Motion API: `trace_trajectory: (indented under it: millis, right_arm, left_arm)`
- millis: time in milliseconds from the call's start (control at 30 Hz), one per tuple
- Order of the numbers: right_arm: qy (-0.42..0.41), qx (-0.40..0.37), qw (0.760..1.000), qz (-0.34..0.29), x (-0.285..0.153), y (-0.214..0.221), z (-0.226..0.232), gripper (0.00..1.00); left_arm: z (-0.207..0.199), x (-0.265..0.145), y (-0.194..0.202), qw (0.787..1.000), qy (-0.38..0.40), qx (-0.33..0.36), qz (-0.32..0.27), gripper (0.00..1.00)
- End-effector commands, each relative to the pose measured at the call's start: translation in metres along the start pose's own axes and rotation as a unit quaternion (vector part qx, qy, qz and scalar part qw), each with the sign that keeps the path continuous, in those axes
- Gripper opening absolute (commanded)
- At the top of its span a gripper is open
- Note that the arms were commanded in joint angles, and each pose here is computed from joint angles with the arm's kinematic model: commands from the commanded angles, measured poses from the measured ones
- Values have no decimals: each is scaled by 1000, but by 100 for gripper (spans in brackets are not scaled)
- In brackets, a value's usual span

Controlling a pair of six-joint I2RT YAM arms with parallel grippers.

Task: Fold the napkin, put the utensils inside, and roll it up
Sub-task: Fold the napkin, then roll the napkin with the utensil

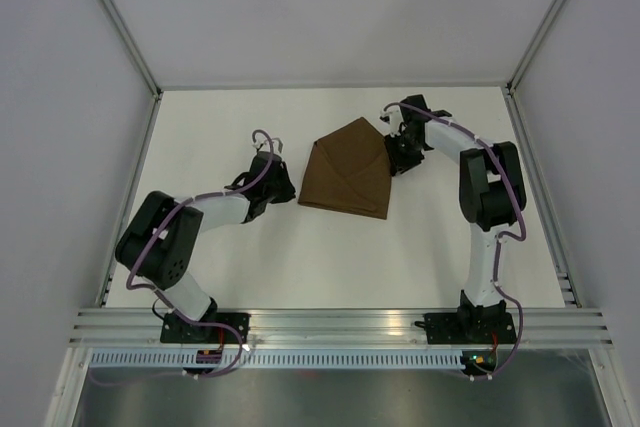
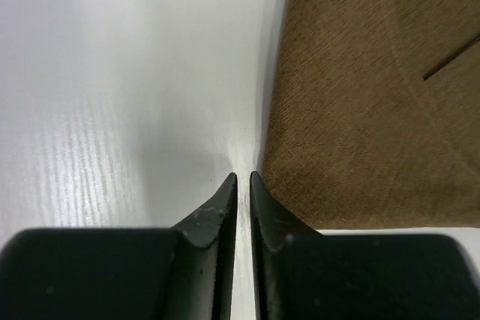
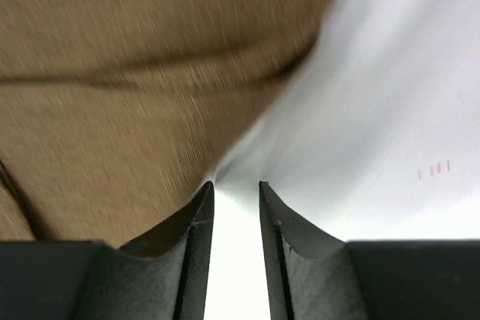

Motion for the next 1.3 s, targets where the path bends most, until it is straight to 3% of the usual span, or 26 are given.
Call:
trace_trajectory:
  millis: [0,167,267,433,767,967,1267]
  right_arm:
    - [33,7,999,-23,-34,3,-16,37]
    - [58,-32,995,-80,-84,3,-22,45]
    - [60,-77,988,-122,-111,0,-14,55]
    - [53,-185,970,-150,-127,-7,31,67]
    - [13,-343,928,-145,-80,16,133,72]
    - [-5,-391,909,-145,-56,16,159,73]
    - [-29,-427,896,-120,-33,29,172,72]
  left_arm:
    - [-8,-28,-45,998,11,-2,-62,18]
    - [-15,-54,-84,994,24,22,-100,32]
    - [-28,-68,-106,991,43,42,-118,39]
    - [-54,-100,-141,982,91,52,-157,45]
    - [-74,-185,-178,961,141,53,-234,53]
    - [-69,-232,-198,955,111,68,-268,54]
    - [-68,-247,-204,952,104,80,-275,55]
Point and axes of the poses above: each gripper's point midway between its finger pads, its own x axis out along the fingers, its own z axis along the line the jaws close on, y = z × x, the point moved 3 cm from there along -x, back along the fingers
